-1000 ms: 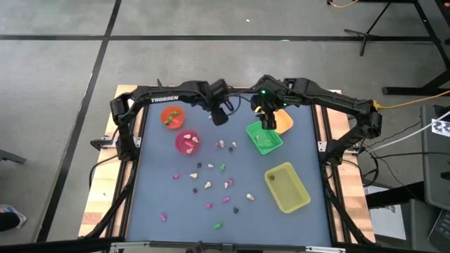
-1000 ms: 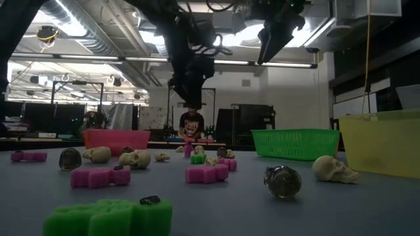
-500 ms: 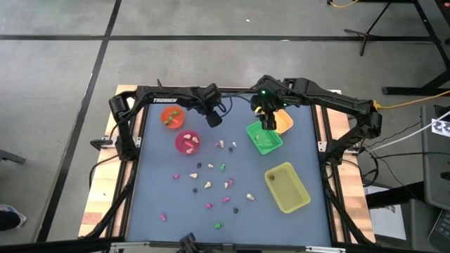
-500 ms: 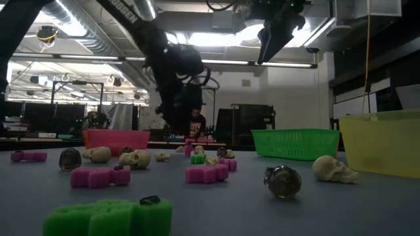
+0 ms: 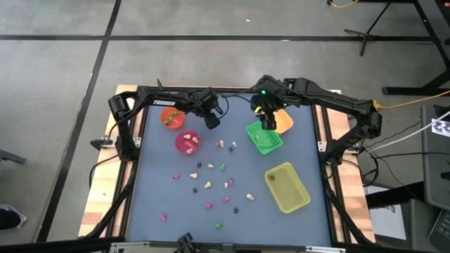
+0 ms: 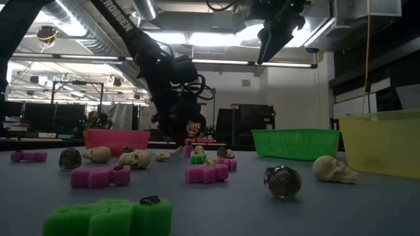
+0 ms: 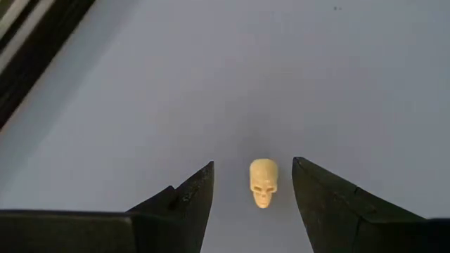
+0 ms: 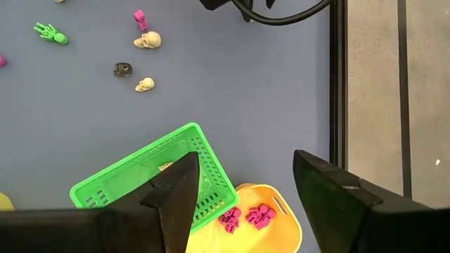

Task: Sort Halloween decoration
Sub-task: Put the white skull toy into the green bin

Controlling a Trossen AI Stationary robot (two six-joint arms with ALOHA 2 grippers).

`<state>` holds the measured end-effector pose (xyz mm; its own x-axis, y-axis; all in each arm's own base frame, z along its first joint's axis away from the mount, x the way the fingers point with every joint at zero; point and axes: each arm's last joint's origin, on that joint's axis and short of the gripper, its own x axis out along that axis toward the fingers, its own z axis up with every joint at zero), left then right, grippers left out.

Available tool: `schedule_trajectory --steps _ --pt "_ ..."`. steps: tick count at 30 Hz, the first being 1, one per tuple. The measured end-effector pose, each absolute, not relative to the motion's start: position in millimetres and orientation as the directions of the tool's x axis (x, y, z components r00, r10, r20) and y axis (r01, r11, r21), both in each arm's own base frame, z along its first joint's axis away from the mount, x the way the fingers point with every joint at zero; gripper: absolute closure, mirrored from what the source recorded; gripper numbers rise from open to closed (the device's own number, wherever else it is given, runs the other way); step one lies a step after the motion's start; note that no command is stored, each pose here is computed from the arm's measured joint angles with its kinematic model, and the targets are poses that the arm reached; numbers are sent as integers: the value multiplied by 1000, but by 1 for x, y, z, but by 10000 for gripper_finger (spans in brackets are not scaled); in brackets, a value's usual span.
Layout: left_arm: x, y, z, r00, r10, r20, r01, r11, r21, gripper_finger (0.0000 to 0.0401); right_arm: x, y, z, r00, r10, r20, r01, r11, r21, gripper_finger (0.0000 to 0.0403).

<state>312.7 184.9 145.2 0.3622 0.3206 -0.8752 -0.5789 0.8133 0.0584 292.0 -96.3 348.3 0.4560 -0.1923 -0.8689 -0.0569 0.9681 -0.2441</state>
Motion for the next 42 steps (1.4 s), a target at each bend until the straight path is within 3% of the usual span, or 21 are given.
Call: schedule_trajectory --steps 29,34,42 --pt "316 188 124 315 316 -895 -602 796 69 227 290 -95 347 432 -184 -883 -68 969 -236 173" --pt "315 188 124 313 315 -896 -603 795 68 245 282 -96 349 410 -174 -895 -70 973 -221 173" --pt "315 187 123 310 309 -899 -602 796 66 292 249 -113 371 478 -143 -867 3 987 -161 173"
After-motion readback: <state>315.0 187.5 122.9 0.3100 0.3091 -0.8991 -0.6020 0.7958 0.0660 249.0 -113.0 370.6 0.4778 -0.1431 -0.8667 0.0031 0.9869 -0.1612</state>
